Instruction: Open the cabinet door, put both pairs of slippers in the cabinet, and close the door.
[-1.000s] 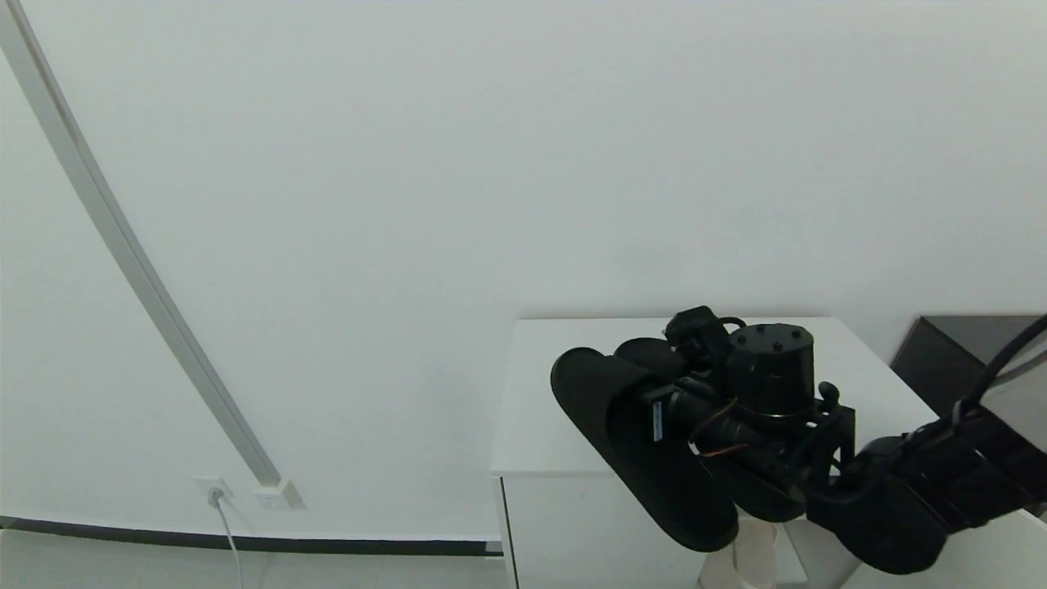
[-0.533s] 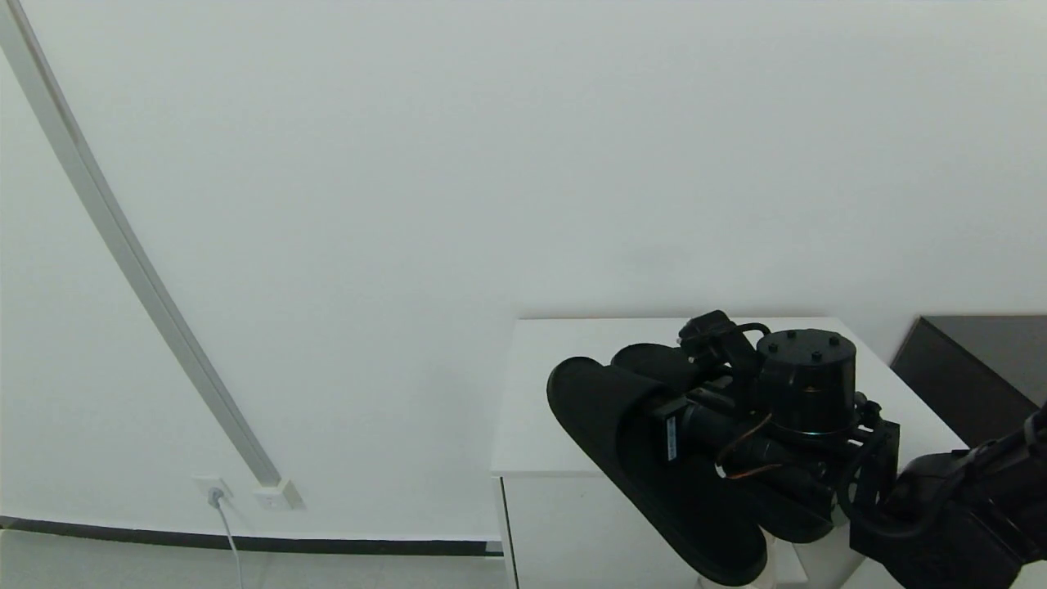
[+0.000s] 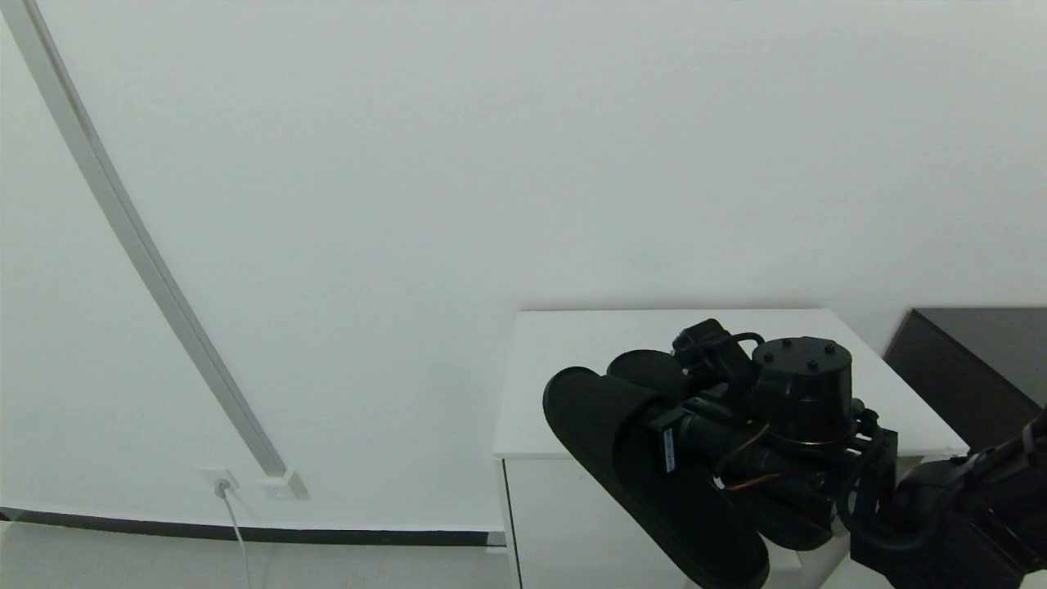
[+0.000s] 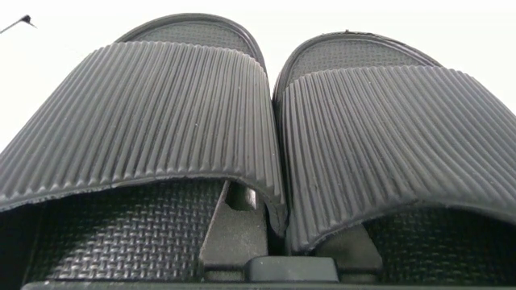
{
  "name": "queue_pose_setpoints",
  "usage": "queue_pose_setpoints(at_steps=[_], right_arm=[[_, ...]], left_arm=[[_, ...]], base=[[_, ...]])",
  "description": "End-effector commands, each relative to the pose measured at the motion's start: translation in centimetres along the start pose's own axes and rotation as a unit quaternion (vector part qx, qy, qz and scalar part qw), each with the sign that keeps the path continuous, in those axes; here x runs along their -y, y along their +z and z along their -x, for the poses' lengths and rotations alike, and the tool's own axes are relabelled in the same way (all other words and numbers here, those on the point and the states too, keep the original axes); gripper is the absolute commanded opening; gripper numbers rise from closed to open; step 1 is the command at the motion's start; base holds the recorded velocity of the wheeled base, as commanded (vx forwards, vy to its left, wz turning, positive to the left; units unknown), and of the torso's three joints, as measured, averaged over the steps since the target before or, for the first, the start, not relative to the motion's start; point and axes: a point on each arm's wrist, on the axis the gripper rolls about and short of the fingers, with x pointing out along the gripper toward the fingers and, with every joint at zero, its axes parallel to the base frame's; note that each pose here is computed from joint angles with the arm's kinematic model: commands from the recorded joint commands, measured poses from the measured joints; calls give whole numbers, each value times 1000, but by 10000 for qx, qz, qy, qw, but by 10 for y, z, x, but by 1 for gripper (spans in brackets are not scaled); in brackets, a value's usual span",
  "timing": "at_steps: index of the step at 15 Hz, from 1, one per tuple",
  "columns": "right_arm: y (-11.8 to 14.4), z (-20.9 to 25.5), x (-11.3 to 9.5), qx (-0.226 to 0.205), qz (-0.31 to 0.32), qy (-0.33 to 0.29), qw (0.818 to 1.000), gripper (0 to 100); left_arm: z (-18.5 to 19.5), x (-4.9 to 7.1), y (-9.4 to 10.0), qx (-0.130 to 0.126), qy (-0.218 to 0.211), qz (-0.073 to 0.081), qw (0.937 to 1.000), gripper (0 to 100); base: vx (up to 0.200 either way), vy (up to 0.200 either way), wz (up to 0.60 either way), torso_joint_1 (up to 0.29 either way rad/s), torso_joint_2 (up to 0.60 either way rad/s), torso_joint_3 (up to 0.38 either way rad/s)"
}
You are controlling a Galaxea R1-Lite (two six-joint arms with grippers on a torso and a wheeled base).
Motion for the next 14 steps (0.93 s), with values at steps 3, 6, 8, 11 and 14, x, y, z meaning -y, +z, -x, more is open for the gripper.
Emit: queue_pose_setpoints(at_steps=[3, 6, 8, 11, 14], right_arm=[[-3, 0, -1, -45, 16, 17, 10000, 0], [-3, 0, -1, -45, 16, 17, 10000, 0], [-2, 2, -1, -29, 120, 11, 9999, 0], [5, 14, 5, 77, 133, 143, 9998, 0], [9, 22, 20, 124, 235, 105, 9996, 0]], left_arm=[[0, 0, 0, -1, -1, 1, 10000, 0], [0, 0, 0, -1, -1, 9, 10000, 0], [0, 0, 0, -1, -1, 1, 10000, 0], [0, 0, 0, -1, 7, 9, 10000, 0], [0, 0, 0, -3, 68, 24, 10000, 0]], base=[[-200, 0, 0, -7, -1, 2], [-200, 0, 0, 4, 4, 1], [-200, 0, 0, 5, -2, 0], [0, 0, 0, 0, 0, 0], [0, 0, 0, 0, 0, 0]])
